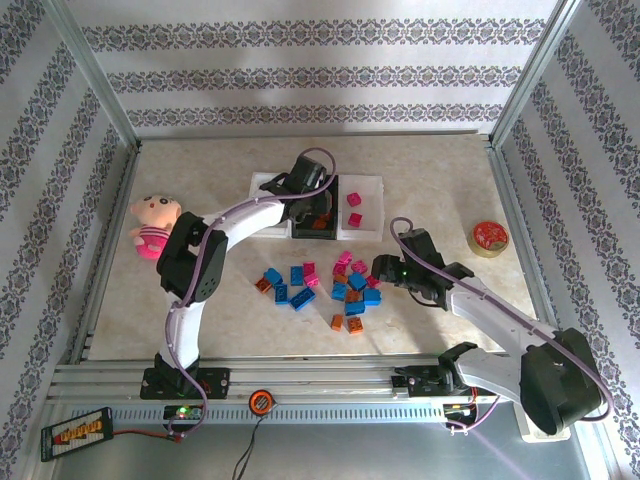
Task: Sort the legos into containers by color
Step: Place the lego in the container, then touch the lego at the center of the table.
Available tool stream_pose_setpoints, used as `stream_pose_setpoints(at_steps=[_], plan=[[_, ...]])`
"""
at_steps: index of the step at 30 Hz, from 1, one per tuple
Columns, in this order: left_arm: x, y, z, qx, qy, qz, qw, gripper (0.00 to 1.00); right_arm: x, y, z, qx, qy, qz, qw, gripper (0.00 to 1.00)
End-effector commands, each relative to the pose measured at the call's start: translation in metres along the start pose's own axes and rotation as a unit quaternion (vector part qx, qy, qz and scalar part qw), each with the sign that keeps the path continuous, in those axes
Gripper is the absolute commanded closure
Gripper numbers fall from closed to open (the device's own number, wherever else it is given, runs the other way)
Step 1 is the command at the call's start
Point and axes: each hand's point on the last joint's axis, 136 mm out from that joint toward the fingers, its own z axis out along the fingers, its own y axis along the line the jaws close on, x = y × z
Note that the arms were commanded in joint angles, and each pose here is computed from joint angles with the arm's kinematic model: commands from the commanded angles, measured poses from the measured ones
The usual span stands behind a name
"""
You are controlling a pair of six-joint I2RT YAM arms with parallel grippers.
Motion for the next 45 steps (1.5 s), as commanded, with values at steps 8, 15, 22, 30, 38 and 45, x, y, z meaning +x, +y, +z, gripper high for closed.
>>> stream_pose_setpoints(at_steps=[8,15,22,30,38,45], plan=[[-0.026,-0.008,-0.029,0.021,-0.034,-0.013,0.999,0.41,0.005,0.002,-0.006,-0.019,0.008,0.005,1.0,0.32],[-0.021,-0.024,-0.086,0.093,-0.064,-0.029,0.993,0.3,0.012,0.016,-0.009,-0.048,0.028,-0.008,0.998,0.33],[0.038,-0.014,-0.14,0.139,-0.06,-0.047,0.987,0.1,0.049,0.034,-0.008,-0.066,0.083,-0.038,0.994,0.33],[0.108,0.024,-0.175,0.125,-0.052,-0.065,0.989,0.0,0.091,0.043,-0.013,-0.023,0.119,-0.111,0.986,0.33],[0.145,0.046,-0.19,0.12,-0.055,-0.074,0.988,0.0,0.069,0.069,-0.014,-0.022,0.082,-0.134,0.987,0.33],[0.156,0.06,-0.199,0.101,-0.064,-0.072,0.99,0.0,0.058,0.105,0.002,-0.023,0.092,-0.163,0.982,0.33]])
